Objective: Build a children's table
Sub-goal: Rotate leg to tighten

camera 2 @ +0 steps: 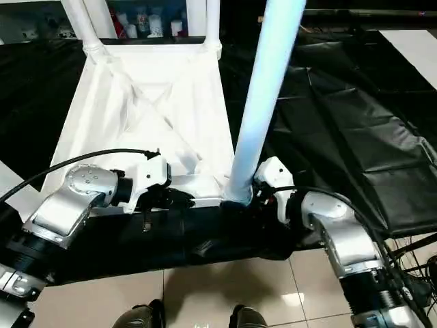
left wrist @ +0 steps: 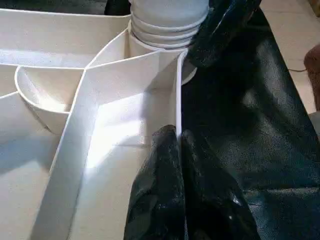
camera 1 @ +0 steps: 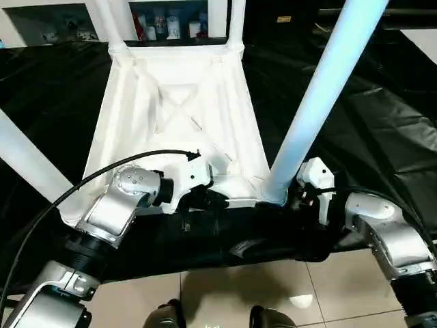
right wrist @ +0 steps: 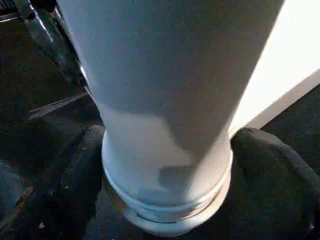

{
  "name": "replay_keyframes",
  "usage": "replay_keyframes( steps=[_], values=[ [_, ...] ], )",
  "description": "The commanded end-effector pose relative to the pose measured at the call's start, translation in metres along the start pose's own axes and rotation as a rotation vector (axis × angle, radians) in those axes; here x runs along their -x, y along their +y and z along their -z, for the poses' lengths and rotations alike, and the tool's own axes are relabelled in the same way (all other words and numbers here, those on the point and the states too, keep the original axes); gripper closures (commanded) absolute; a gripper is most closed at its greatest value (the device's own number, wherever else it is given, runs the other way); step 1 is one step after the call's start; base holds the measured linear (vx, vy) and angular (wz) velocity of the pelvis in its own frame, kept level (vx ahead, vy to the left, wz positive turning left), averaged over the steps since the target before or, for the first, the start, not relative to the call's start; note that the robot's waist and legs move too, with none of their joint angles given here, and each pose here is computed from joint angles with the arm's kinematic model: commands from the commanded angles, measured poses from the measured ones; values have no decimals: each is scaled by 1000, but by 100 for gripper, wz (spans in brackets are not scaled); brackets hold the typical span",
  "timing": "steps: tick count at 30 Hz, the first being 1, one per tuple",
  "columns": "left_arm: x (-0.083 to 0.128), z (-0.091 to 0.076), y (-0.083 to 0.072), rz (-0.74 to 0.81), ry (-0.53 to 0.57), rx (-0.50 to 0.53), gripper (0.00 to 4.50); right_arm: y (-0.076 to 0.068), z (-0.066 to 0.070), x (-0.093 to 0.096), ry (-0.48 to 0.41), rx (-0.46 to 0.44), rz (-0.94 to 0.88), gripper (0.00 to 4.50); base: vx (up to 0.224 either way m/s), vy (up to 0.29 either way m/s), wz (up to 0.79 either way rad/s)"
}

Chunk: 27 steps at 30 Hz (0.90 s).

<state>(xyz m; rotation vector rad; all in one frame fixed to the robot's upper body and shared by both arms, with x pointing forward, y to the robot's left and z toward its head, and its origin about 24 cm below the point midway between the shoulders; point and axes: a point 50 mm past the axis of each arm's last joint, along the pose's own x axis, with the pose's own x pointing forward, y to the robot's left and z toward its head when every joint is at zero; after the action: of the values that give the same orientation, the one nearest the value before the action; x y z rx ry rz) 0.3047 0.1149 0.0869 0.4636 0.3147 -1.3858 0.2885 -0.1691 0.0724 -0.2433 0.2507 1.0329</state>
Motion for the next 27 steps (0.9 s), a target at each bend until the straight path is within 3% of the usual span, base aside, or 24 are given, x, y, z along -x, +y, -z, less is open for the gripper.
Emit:
replay_keyframes(
  steps=[1, 2, 7, 16, 20, 27],
  values=[
    [-16, 11, -18, 121, 16, 48, 450, 8, -6, -6, -35, 5, -74, 57, 0, 0, 0],
    [-16, 12, -18, 121, 17, 50, 450, 8, -7, -6, -40, 0, -76, 79, 0, 0, 0],
    [-16, 13, -18, 124, 20, 53, 450, 9, -10, -5, -65, -8, -96, 105, 0, 0, 0],
    [-15, 14, -17, 116, 25, 56, 450, 10, -14, -6, -109, -14, -98, 105, 0, 0, 0],
    [-14, 15, -18, 115, 32, 54, 450, 10, -16, -7, -121, -40, -111, 51, 0, 0, 0],
    [-14, 15, -18, 112, 33, 53, 450, 11, -16, -8, -121, -27, -109, 42, 0, 0, 0]
  ],
)
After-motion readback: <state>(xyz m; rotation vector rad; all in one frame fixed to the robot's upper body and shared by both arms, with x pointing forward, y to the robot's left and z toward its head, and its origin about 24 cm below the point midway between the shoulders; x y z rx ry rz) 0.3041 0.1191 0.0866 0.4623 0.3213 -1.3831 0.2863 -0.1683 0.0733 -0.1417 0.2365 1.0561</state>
